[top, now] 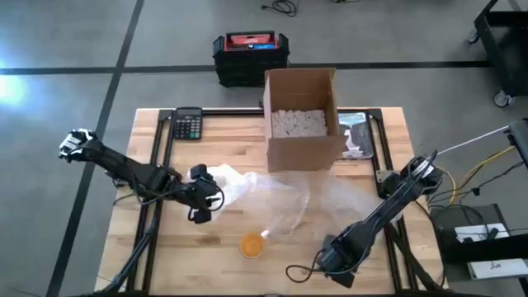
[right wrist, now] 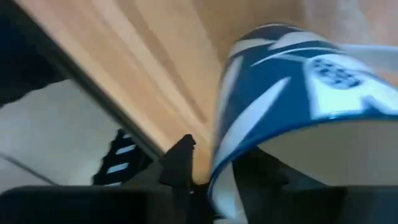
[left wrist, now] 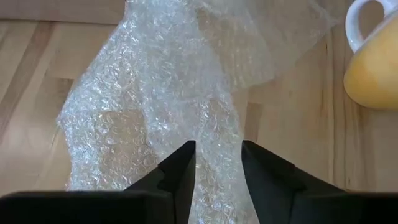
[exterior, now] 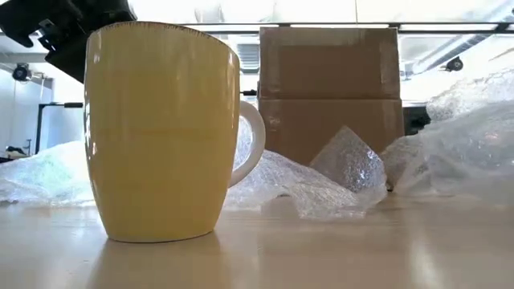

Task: Wrap mug
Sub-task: Adjust the blue patterned mug on the table, then prepare the left transparent bubble wrap

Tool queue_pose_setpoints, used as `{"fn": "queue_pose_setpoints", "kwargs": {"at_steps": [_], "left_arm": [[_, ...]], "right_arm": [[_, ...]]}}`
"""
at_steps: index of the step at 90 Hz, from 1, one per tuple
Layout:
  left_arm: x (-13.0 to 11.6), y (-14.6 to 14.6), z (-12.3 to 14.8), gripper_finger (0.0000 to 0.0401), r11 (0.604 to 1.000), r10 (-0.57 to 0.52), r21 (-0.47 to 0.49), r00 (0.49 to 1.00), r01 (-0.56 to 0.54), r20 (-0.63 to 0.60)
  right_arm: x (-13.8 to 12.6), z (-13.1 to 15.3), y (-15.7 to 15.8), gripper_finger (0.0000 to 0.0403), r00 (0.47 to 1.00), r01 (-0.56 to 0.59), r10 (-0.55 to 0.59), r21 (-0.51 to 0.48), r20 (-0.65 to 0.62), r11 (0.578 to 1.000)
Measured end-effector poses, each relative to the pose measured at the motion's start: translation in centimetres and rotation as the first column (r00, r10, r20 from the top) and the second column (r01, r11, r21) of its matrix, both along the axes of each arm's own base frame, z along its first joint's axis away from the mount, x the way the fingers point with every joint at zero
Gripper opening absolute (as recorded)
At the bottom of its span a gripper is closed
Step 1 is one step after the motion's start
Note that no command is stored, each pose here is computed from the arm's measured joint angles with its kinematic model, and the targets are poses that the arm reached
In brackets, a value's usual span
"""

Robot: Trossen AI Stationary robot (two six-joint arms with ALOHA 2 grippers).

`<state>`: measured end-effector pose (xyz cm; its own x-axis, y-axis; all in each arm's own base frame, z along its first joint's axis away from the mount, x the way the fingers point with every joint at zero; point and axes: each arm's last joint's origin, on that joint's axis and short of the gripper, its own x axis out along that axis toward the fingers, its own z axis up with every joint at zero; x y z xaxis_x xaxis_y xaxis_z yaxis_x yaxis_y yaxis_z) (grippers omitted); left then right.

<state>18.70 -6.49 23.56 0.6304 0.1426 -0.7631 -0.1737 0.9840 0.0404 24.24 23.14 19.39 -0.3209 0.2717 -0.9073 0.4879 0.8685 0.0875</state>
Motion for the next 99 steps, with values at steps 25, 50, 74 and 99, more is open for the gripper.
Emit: {"fn": "queue_pose_setpoints", "kwargs": {"at_steps": [25,50,74,99], "left_arm": [[-0.2,0.1,0.0,0.0142,1.0,-0.003,0.003,1.0,0.003,-0.018],[-0.2,0.3,-0.1,0.0167,0.998,0.011,0.057,1.0,-0.01,-0.013],[1.1,0.7,-0.7,0.0204,0.951,-0.037,0.306,0.999,0.044,-0.029],[4.0,0.3,-3.4,0.0233,0.8,-0.074,0.587,0.992,0.12,-0.102]], "right_arm": [[0.5,4.0,0.6,0.0182,0.999,0.018,-0.023,0.099,0.048,0.995],[0.3,6.2,-0.6,0.0183,0.99,0.033,-0.032,-0.001,0.136,0.999],[2.6,6.2,-3.3,0.0175,0.915,-0.067,0.158,-0.247,0.371,0.967],[4.6,5.6,-6.2,0.018,0.799,-0.055,0.384,-0.579,0.463,0.813]]}}
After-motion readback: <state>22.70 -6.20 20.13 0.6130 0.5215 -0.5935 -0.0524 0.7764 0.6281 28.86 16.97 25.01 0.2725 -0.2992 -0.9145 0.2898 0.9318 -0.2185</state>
